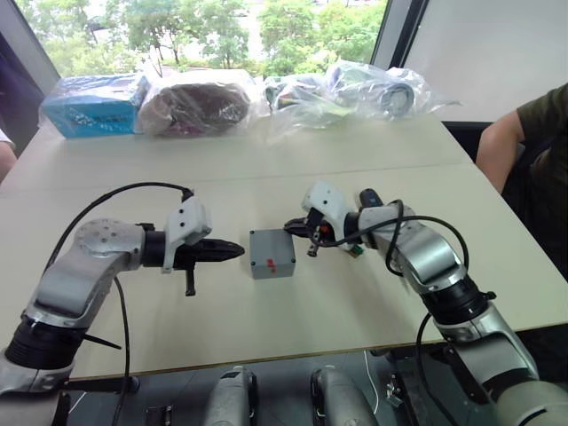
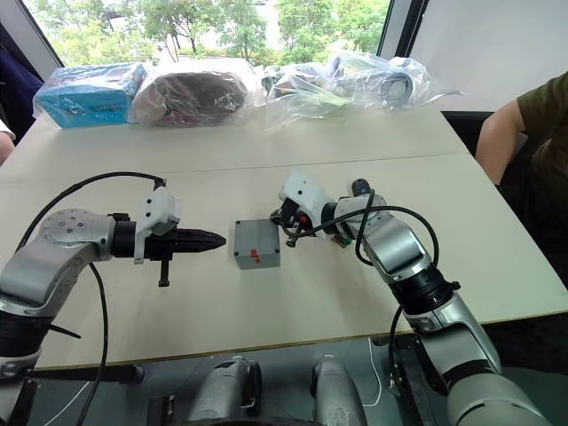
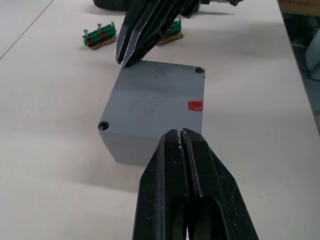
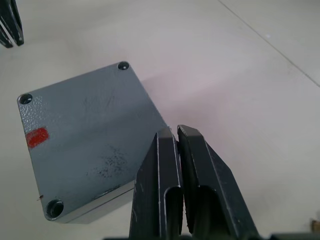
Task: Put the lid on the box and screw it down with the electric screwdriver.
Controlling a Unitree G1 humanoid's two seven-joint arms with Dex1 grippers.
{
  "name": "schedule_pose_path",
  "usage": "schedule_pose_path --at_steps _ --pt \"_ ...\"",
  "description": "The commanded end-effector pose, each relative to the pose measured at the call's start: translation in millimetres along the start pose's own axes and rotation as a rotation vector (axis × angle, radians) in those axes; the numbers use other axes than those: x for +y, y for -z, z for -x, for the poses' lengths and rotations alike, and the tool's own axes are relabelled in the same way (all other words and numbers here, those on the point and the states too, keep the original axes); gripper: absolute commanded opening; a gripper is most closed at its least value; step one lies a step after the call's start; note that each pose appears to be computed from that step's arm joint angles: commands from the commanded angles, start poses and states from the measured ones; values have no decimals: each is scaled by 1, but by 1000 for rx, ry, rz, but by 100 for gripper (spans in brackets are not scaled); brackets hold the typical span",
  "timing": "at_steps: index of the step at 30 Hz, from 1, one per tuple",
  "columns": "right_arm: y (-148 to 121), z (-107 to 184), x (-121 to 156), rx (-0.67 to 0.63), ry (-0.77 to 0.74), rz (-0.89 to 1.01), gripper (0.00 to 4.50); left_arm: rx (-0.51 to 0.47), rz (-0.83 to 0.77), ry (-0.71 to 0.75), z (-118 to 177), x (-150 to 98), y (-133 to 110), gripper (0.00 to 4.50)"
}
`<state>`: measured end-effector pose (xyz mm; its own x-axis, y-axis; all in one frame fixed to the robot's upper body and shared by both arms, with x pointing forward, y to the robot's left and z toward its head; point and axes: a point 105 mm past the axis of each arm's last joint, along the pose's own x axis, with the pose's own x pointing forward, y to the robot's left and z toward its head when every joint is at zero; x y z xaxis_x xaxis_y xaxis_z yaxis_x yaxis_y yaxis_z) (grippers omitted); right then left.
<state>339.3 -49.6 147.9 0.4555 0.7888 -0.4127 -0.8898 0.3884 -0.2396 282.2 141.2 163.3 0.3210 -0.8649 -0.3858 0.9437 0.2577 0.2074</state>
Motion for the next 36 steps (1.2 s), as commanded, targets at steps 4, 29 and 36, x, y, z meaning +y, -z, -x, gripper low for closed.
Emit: schedule_pose_path --at_steps 4,29,36 --pt "2 -2 7 -14 -34 -22 84 -20 -46 -18 4 3 -13 0" --pt "31 140 -79 554 368 -434 447 -247 -187 162 -32 -3 -73 0" --pt "71 130 -84 751 390 -575 447 -274 -209 176 -38 -1 -78 0"
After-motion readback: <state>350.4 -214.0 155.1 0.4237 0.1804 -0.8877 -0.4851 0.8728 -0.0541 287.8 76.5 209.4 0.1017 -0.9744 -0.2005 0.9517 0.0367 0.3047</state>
